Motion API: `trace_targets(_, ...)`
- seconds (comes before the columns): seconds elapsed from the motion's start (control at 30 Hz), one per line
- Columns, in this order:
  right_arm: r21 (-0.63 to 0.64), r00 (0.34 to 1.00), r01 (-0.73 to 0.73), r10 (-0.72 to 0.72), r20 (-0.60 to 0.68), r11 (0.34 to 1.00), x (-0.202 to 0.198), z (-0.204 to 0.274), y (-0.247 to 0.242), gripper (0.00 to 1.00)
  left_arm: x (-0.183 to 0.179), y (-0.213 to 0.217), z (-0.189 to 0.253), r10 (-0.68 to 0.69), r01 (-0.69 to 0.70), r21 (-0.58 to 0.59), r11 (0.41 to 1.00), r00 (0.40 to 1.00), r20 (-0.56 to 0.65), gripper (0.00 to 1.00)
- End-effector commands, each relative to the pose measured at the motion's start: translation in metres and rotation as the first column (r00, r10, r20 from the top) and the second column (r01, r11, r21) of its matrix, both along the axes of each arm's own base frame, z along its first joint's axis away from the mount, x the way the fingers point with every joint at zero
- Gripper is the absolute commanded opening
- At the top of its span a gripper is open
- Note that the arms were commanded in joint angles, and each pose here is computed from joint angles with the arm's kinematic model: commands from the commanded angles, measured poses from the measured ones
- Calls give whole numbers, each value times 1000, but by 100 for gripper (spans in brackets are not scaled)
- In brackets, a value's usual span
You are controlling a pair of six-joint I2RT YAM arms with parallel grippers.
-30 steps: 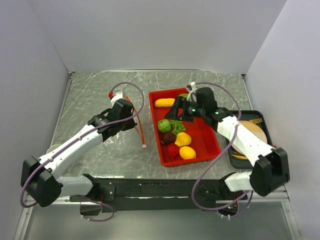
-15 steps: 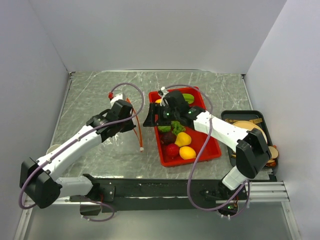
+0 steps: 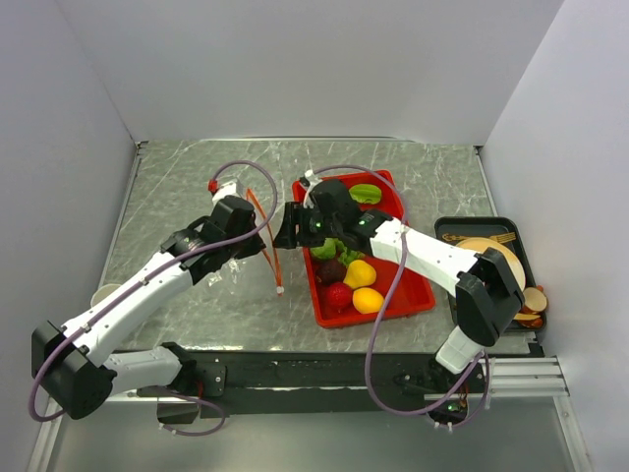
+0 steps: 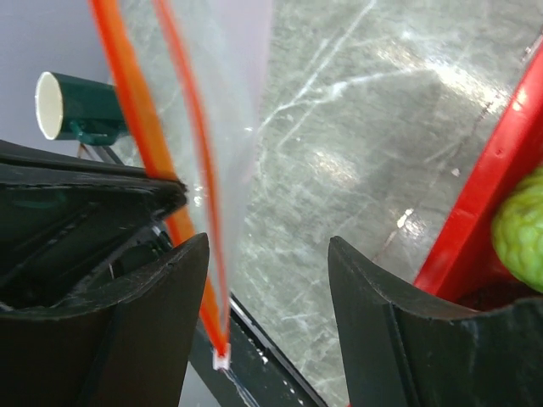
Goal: Place the food in the zip-top bag and seal the zipper
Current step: Open the zipper of the food storage bag at the center of the board.
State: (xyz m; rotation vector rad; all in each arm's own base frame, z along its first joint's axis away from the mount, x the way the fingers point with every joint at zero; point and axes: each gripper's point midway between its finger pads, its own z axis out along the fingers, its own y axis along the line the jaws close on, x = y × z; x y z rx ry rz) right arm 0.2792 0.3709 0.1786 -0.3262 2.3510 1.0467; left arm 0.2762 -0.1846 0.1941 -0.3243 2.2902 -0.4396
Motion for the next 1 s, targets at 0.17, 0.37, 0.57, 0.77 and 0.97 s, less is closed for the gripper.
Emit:
trace_targets(0.17,70,995,16,-22,94,997,5,33,14,66,-1,-1,4,1,-1,-15,1000,1000,16,1)
trace_targets(0.37,28,999,-8,7,51,1000,7,14,24,53,-5,-8,10,-32,34,-68,997,999,40,1)
trace_targets(0.57,-12,1000,-14,14,28,1000,16,-3,32,48,-9,-3,18,-30,34,-72,997,998,56,1)
trace_targets(0.77,-38,1000,3,-3,-1,999,22,-22,37,12,-11,6,32,-8,13,-64,998,997,83,2)
trace_targets(0.97,-94,999,43,-44,-9,995,34,-38,35,11,-18,28,44,52,-51,-11,999,995,87,1)
